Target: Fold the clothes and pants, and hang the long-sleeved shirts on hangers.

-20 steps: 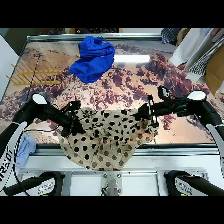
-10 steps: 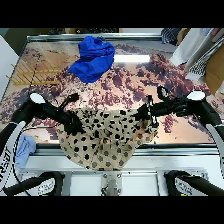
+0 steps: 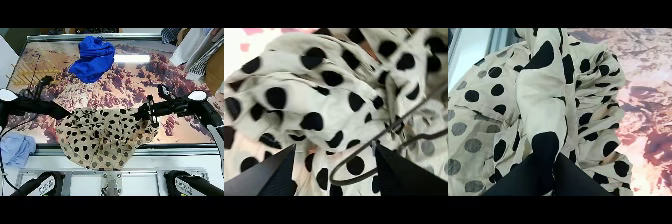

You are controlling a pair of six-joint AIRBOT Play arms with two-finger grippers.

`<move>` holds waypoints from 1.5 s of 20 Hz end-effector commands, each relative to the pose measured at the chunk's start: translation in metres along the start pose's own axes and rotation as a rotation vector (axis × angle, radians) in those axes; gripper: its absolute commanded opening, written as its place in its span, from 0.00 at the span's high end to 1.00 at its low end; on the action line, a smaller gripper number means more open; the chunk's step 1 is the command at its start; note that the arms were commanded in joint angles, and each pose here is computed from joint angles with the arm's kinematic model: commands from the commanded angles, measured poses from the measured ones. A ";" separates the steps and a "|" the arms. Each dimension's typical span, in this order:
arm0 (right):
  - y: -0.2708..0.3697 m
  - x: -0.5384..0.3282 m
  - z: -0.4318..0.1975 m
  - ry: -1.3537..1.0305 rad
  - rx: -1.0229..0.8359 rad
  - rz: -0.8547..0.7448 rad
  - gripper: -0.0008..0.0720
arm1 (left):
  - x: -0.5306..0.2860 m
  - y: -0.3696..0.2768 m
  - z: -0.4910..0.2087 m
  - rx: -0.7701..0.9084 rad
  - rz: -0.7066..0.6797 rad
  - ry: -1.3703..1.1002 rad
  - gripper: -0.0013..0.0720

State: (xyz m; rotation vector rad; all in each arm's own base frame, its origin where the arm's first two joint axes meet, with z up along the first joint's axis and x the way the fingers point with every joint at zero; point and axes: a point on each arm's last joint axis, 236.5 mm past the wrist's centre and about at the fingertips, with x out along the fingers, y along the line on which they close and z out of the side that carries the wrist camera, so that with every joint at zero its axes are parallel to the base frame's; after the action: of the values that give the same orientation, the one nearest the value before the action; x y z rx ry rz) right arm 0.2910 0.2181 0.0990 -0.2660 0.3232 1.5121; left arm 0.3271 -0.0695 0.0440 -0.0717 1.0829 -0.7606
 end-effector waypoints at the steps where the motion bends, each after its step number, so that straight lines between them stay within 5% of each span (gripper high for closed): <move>1: 0.003 -0.008 0.014 -0.009 0.024 -0.032 0.97 | -0.044 0.026 0.012 -0.234 0.132 -0.144 0.30; 7: -0.012 -0.047 0.044 -0.024 0.035 -0.238 0.97 | -0.053 0.025 -0.013 -0.497 0.199 -0.266 0.31; 14: -0.015 -0.056 0.064 -0.065 0.032 -0.304 0.97 | 0.045 -0.029 -0.070 -0.691 0.085 -0.110 0.30; 21: -0.015 -0.056 0.063 -0.065 0.032 -0.304 0.97 | 0.120 -0.089 -0.062 -0.718 -0.066 -0.026 0.30; 30: -0.014 -0.056 0.063 -0.065 0.032 -0.304 0.97 | 0.155 -0.081 -0.056 -0.732 -0.013 -0.062 0.30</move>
State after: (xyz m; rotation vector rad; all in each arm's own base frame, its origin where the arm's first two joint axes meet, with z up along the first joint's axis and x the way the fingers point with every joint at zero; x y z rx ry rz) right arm 0.3065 0.1887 0.1778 -0.2283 0.2442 1.2126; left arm 0.2666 -0.2024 -0.0659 -0.6886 1.2867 -0.3663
